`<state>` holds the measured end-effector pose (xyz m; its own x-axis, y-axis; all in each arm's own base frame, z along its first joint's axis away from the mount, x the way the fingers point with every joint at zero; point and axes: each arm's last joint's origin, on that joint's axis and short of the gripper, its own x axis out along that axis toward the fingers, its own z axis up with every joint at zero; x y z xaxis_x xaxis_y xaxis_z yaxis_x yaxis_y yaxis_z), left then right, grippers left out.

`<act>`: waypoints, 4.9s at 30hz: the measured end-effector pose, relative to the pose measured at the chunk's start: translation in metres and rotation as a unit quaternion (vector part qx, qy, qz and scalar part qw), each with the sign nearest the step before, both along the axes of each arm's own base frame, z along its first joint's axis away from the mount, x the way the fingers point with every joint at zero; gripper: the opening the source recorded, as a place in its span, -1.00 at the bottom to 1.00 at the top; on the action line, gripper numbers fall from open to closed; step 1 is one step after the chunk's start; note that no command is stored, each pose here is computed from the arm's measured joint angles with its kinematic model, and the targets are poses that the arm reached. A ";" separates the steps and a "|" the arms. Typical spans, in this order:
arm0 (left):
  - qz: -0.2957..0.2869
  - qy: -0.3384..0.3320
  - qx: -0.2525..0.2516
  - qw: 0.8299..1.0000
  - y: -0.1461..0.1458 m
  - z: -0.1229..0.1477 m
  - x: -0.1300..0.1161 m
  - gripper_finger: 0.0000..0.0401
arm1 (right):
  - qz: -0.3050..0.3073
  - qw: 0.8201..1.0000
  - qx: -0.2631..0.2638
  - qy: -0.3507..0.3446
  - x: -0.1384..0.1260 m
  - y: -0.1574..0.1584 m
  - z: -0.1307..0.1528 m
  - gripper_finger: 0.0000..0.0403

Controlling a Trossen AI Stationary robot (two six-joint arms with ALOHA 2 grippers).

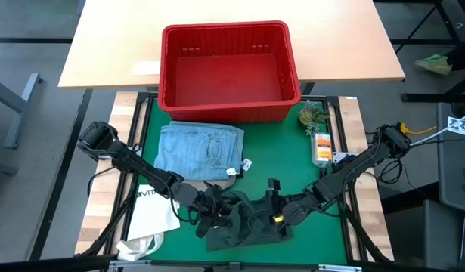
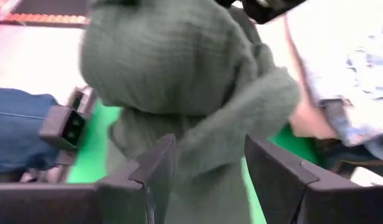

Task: Fold Laundry from Bin
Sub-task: Fold the green polo shirt

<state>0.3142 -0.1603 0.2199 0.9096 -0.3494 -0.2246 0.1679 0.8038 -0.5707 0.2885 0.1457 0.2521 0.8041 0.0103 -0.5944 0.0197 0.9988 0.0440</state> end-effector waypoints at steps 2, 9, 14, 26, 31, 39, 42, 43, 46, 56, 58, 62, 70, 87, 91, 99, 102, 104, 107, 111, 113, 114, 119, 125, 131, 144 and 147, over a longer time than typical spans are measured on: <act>0.000 -0.002 0.004 1.000 0.000 0.000 0.000 -0.21 | 0.006 1.000 0.012 -0.007 0.001 0.001 0.002 -0.03; 0.004 -0.002 0.006 1.000 0.000 0.000 0.000 -0.21 | 0.017 0.995 -0.039 -0.094 0.009 0.004 0.015 -0.03; 0.004 -0.002 0.006 1.000 0.000 0.000 0.000 -0.21 | 0.032 0.980 -0.126 -0.148 0.017 -0.002 0.026 -0.03; 0.004 0.000 0.007 1.000 0.000 -0.001 0.000 -0.21 | 0.130 0.977 -0.074 -0.155 0.055 -0.023 -0.001 -0.03; 0.004 0.001 0.007 1.000 0.000 -0.001 0.000 -0.21 | 0.151 0.977 -0.066 -0.138 0.061 -0.021 -0.014 -0.03; 0.003 0.000 0.006 1.000 0.001 0.000 0.000 -0.21 | 0.161 0.977 -0.063 -0.128 0.061 -0.020 -0.019 -0.38; -0.009 -0.004 0.014 1.000 0.000 0.000 0.000 -0.21 | 0.184 0.974 -0.050 -0.124 0.061 -0.018 -0.020 -0.60; -0.013 -0.006 0.018 1.000 0.000 0.000 0.000 -0.21 | 0.192 0.973 -0.047 -0.121 0.060 -0.018 -0.020 -0.66; -0.018 -0.007 0.022 1.000 0.000 0.000 -0.001 -0.21 | 0.209 0.973 -0.042 -0.090 0.057 -0.018 -0.026 -0.85; -0.037 -0.006 0.018 0.999 -0.003 0.000 -0.002 -0.21 | 0.267 0.961 -0.017 0.066 0.039 -0.020 -0.049 -0.86; -0.053 -0.004 0.015 0.999 -0.003 0.001 -0.002 -0.21 | 0.292 0.951 0.006 0.097 0.035 -0.020 -0.053 -0.84; -0.070 0.009 0.017 0.997 -0.005 -0.002 -0.004 -0.21 | 0.324 0.932 0.040 0.157 0.025 -0.020 -0.059 -0.84; -0.054 0.062 0.052 0.995 -0.009 -0.013 -0.011 -0.21 | 0.311 0.929 0.048 0.196 0.019 -0.022 -0.063 -0.84; -0.032 0.103 0.104 0.989 -0.021 -0.024 -0.024 -0.21 | 0.323 0.934 0.055 0.144 0.027 -0.019 -0.057 -0.84; -0.026 0.103 0.106 0.989 -0.020 -0.024 -0.023 -0.21 | 0.320 0.936 0.052 0.138 0.028 -0.019 -0.056 -0.84; -0.009 0.103 0.114 0.988 -0.019 -0.024 -0.023 -0.21 | 0.320 0.935 0.055 0.139 0.028 -0.019 -0.056 -0.84; -0.004 0.102 0.115 0.988 -0.019 -0.024 -0.023 -0.21 | 0.321 0.935 0.056 0.139 0.028 -0.019 -0.056 -0.84; -0.004 0.102 0.115 0.988 -0.019 -0.024 -0.023 -0.21 | 0.326 0.933 0.061 0.140 0.027 -0.019 -0.056 -0.81; -0.005 0.103 0.115 0.988 -0.019 -0.024 -0.023 -0.21 | 0.324 0.932 0.077 0.145 0.027 -0.018 -0.056 -0.66; -0.005 0.107 0.118 0.987 -0.018 -0.025 -0.023 -0.21 | 0.305 0.935 0.096 0.155 0.027 -0.018 -0.056 -0.31; -0.005 0.108 0.118 0.987 -0.018 -0.025 -0.023 -0.21 | 0.298 0.936 0.103 0.158 0.027 -0.018 -0.056 -0.14; -0.005 0.108 0.119 0.987 -0.018 -0.025 -0.023 -0.21 | 0.297 0.936 0.105 0.160 0.027 -0.018 -0.056 -0.07; -0.005 0.110 0.120 0.987 -0.018 -0.026 -0.024 -0.21 | 0.295 0.917 0.172 0.207 0.021 -0.017 -0.058 0.12; -0.004 0.110 0.120 0.987 -0.018 -0.026 -0.024 -0.21 | 0.314 0.880 0.217 0.282 0.007 -0.014 -0.061 0.13; -0.004 0.110 0.120 0.987 -0.018 -0.026 -0.024 -0.21 | 0.304 0.892 0.209 0.261 0.000 -0.018 -0.043 0.13; 0.011 0.111 0.128 0.985 -0.017 -0.027 -0.024 -0.21 | 0.214 0.977 0.022 -0.006 0.028 -0.017 -0.009 0.13; 0.011 0.111 0.128 0.986 -0.017 -0.027 -0.024 -0.21 | 0.214 0.977 0.009 -0.004 0.034 -0.015 -0.020 0.13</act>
<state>0.2906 -0.1776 0.1932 0.8353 -0.2359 -0.4965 0.0424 0.9282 -0.3696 0.3228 0.1305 0.2324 0.7276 0.3576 -0.5854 -0.4006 0.9142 0.0606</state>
